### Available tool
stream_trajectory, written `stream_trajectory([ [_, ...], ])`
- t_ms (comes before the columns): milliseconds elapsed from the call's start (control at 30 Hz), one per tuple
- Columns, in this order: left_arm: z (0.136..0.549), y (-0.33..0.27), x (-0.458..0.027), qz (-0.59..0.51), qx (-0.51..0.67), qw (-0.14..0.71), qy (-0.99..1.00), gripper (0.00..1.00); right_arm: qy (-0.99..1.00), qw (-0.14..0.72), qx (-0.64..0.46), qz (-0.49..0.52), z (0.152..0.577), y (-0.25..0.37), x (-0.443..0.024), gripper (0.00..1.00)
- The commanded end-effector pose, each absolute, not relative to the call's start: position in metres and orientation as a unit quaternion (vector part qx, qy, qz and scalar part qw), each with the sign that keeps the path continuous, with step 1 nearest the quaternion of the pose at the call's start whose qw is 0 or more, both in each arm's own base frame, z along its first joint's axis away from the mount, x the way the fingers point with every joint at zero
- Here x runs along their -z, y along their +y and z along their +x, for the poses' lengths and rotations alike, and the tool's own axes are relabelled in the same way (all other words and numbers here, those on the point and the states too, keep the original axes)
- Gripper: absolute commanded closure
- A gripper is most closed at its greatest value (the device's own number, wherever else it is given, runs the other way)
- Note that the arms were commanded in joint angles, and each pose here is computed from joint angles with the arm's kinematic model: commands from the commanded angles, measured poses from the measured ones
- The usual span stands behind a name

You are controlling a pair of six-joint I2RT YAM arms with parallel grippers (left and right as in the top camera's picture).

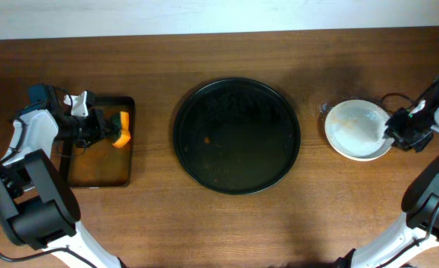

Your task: Clean dirty plates on tray and stack at the side

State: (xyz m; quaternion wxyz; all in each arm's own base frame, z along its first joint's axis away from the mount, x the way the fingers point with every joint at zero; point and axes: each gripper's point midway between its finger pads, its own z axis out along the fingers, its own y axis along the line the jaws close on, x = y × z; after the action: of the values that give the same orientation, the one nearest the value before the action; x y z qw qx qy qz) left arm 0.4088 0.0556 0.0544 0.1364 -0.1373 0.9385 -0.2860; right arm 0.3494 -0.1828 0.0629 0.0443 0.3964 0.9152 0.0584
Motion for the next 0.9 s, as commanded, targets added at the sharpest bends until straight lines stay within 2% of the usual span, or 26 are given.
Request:
stream_trajectory([
  [0,0.406,0.056,-0.048,-0.133,0.287,0.131,0.94,0.99,0.914,0.053,-0.06,0.397,0.355,-0.187,-0.091,0.71],
  [100,0.405,0.06,-0.046,-0.134,0.275,0.129,0.943,0.99,0.929,0.048,-0.101,0.352,0.359,-0.164,-0.104,0.71],
  [267,0.411,0.058,-0.043,-0.114,0.285,0.143,0.941,0.99,0.939,0.025,-0.11,0.326,0.355,-0.142,-0.106,0.72],
  [433,0.404,0.068,-0.014,-0.129,0.272,0.114,0.947,0.99,0.945,0.008,-0.112,0.307,0.353,-0.126,-0.106,0.72],
  [633,0.374,0.118,0.038,-0.177,0.179,0.051,0.967,0.99,0.946,-0.005,-0.116,0.302,0.348,-0.119,-0.107,0.73],
  [867,0.379,0.139,0.008,-0.202,0.151,0.084,0.964,0.99,0.947,-0.007,-0.116,0.3,0.347,-0.119,-0.107,0.73],
])
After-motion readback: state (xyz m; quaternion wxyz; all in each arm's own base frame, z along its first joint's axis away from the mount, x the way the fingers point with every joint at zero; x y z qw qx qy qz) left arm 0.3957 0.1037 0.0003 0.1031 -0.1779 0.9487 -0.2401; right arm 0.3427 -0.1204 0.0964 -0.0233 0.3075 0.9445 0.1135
